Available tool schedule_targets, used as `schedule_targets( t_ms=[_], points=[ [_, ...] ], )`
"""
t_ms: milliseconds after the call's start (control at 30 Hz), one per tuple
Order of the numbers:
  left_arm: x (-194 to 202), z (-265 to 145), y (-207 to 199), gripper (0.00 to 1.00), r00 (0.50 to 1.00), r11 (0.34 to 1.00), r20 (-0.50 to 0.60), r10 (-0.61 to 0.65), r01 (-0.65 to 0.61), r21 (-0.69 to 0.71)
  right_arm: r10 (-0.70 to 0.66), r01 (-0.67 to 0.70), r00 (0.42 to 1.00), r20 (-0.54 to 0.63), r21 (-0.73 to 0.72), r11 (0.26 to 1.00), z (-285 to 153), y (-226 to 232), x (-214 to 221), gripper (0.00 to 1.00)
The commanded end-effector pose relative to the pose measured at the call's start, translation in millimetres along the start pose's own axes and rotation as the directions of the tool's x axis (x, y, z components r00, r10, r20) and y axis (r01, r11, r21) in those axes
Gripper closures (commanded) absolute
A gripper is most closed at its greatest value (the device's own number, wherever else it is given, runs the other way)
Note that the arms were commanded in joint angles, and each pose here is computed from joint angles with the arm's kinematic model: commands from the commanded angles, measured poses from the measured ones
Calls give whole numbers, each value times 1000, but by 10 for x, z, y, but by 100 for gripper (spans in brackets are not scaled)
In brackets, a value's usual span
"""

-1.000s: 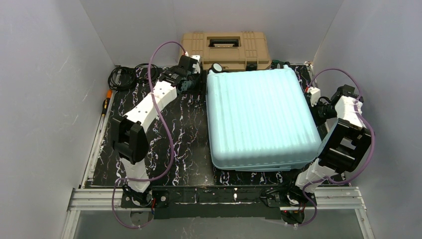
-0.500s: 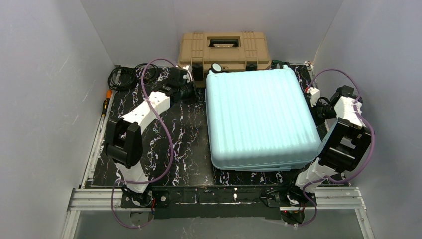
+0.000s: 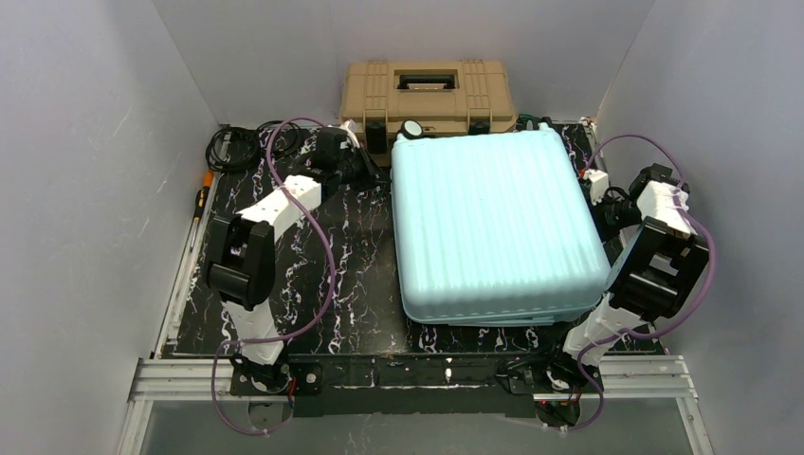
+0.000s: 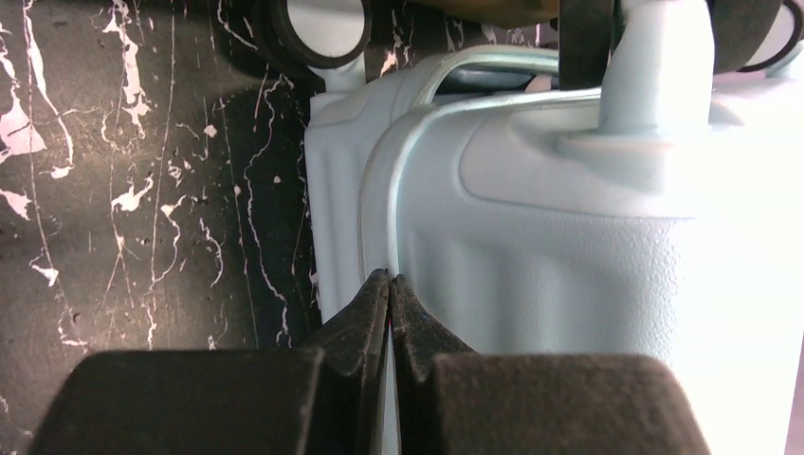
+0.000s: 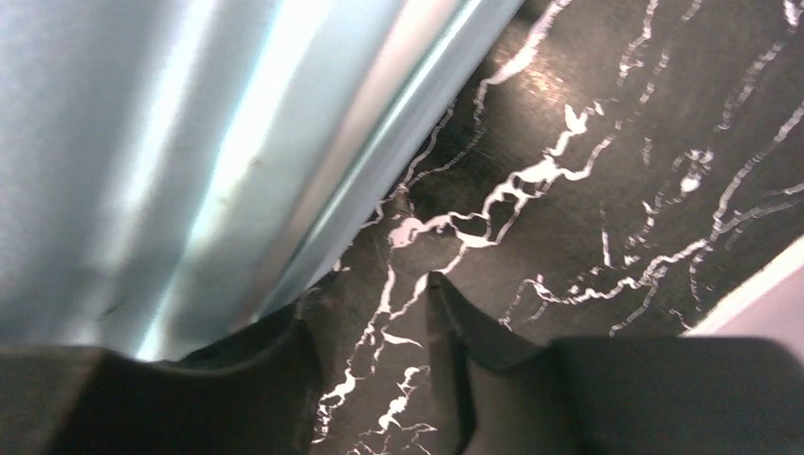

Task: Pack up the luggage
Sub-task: Zip the luggage at the center of the board.

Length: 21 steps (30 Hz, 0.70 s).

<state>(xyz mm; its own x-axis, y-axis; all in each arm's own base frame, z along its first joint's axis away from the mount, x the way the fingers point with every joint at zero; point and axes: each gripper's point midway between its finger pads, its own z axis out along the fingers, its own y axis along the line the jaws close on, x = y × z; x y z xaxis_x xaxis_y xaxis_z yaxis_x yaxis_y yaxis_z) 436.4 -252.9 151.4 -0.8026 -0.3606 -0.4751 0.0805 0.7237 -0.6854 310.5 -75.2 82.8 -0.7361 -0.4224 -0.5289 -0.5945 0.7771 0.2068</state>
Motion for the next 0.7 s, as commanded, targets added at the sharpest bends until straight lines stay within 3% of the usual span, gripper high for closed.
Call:
schedule_targets(
  t_ms=[0, 133, 367, 667],
  points=[
    [102, 150, 181, 100, 999, 999, -13, -40, 40, -14, 20, -19, 1000, 14, -67, 998, 1, 150, -78, 47],
    [107, 191, 278, 100, 998, 998, -12, -65, 65, -26, 60, -57, 998, 29, -67, 996, 2, 82, -89, 38],
    [3, -40, 556, 100, 992, 990, 47, -120, 123, -68, 95, -92, 994, 46, -62, 994, 13, 40, -80, 37],
    [240, 138, 454, 100, 986, 986, -47, -162, 164, 29, 116, -114, 992, 55, -49, 992, -18, 43, -108, 37]
  ],
)
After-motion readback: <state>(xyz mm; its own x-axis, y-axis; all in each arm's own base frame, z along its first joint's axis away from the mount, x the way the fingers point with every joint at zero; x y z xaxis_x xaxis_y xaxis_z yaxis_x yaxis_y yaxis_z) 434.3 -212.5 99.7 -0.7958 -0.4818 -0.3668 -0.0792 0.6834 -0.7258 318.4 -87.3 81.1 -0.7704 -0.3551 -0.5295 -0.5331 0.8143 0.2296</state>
